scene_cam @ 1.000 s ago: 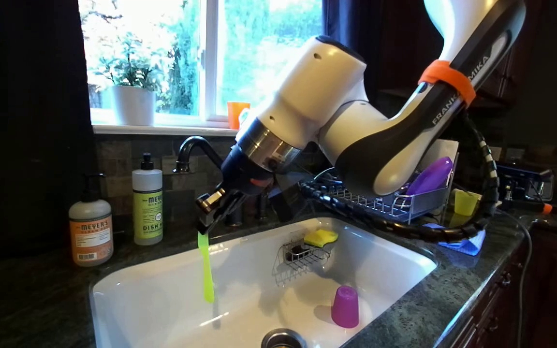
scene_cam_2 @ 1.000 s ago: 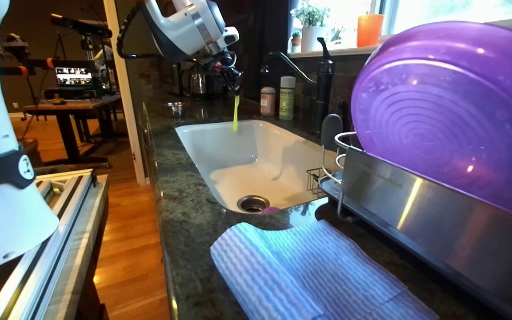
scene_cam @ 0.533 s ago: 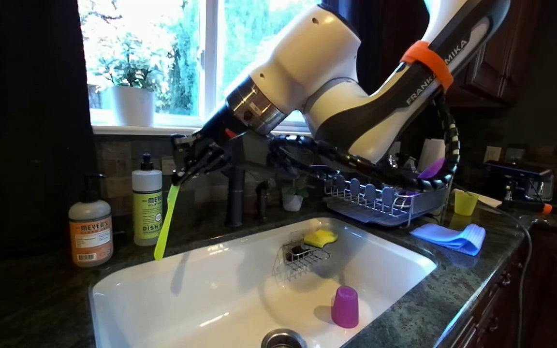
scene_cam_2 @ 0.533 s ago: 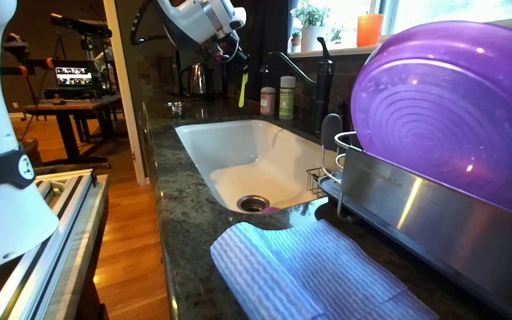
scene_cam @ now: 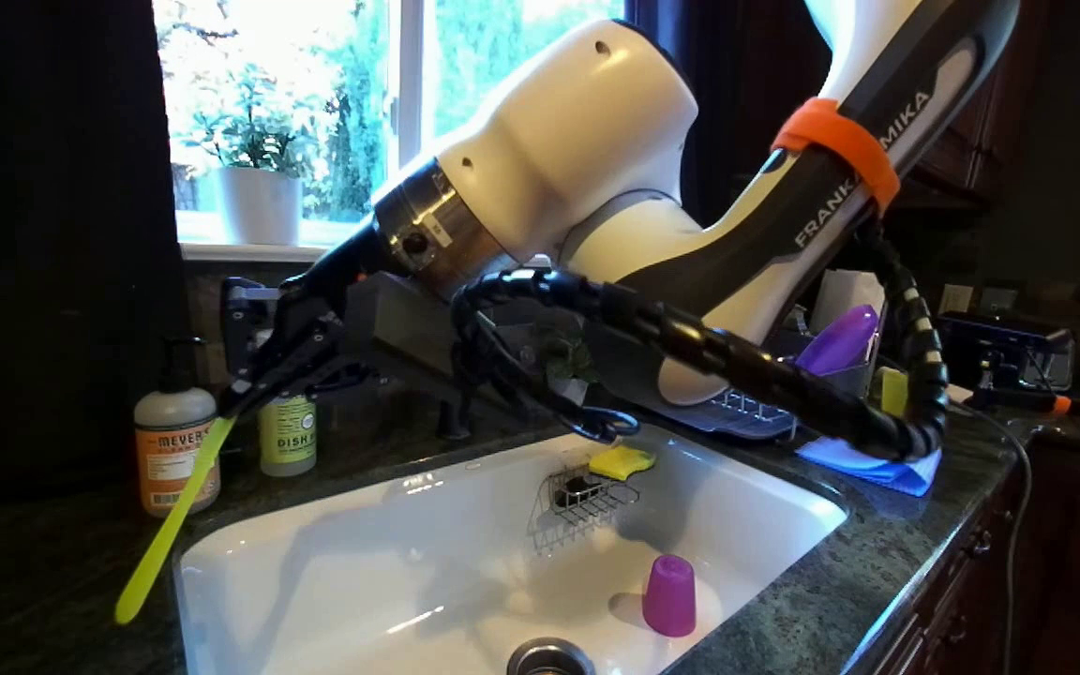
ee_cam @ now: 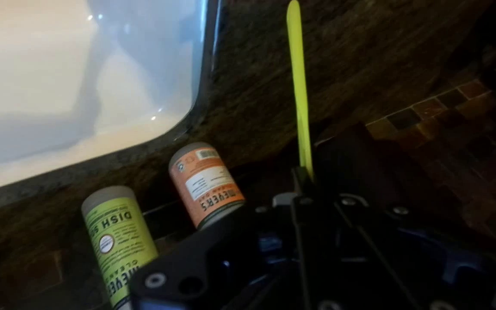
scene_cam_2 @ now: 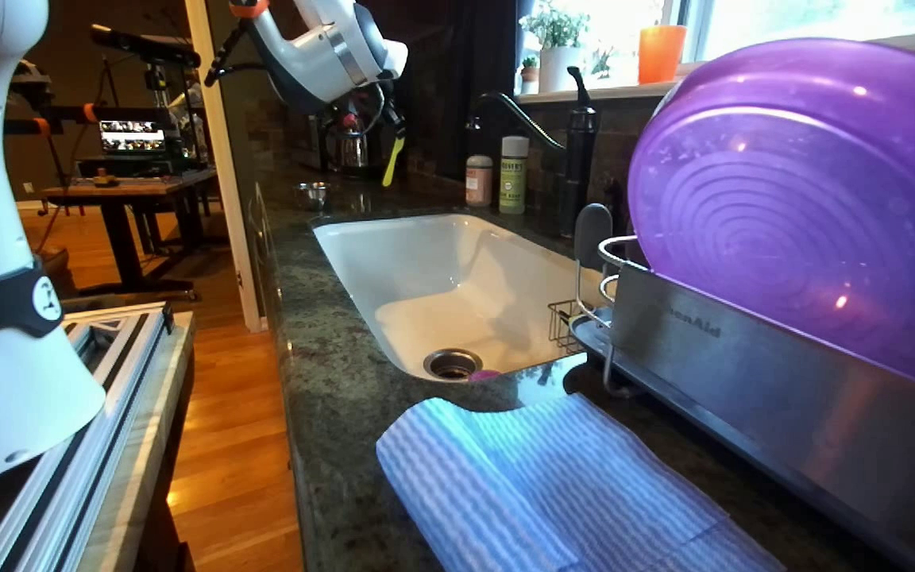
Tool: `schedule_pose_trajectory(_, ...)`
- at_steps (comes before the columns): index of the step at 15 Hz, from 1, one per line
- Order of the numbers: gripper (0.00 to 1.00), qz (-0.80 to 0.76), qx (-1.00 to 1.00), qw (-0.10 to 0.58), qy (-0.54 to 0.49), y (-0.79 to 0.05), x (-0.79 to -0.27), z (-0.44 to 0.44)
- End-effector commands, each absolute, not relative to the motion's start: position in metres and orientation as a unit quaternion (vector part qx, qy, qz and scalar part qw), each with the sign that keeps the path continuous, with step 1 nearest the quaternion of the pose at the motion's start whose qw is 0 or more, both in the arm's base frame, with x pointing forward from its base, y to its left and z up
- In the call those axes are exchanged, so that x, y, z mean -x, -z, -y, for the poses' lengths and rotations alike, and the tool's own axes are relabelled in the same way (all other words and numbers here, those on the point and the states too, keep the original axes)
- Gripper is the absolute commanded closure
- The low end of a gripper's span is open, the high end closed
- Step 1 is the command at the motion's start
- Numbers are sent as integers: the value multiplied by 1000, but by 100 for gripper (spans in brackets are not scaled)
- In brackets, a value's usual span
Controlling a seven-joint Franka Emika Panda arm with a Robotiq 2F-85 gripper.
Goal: Rotate the water faucet to the left and remove the yellow knife from the sink and place it on the counter top
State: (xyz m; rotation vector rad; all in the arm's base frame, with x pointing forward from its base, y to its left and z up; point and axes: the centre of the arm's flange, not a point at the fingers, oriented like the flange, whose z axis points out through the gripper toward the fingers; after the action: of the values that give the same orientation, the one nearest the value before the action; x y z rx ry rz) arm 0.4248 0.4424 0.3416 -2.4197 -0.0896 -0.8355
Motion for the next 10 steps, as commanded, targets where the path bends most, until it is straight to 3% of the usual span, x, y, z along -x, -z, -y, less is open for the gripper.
schedule_pose_trajectory(1,99,32,905,294,307,-337,-418,-450)
schedule_pose_trajectory(4,99,35,905,294,305,-334,-415,-453)
schedule_pose_trajectory(10,99,-32,873,400,277,-302,-435,-486)
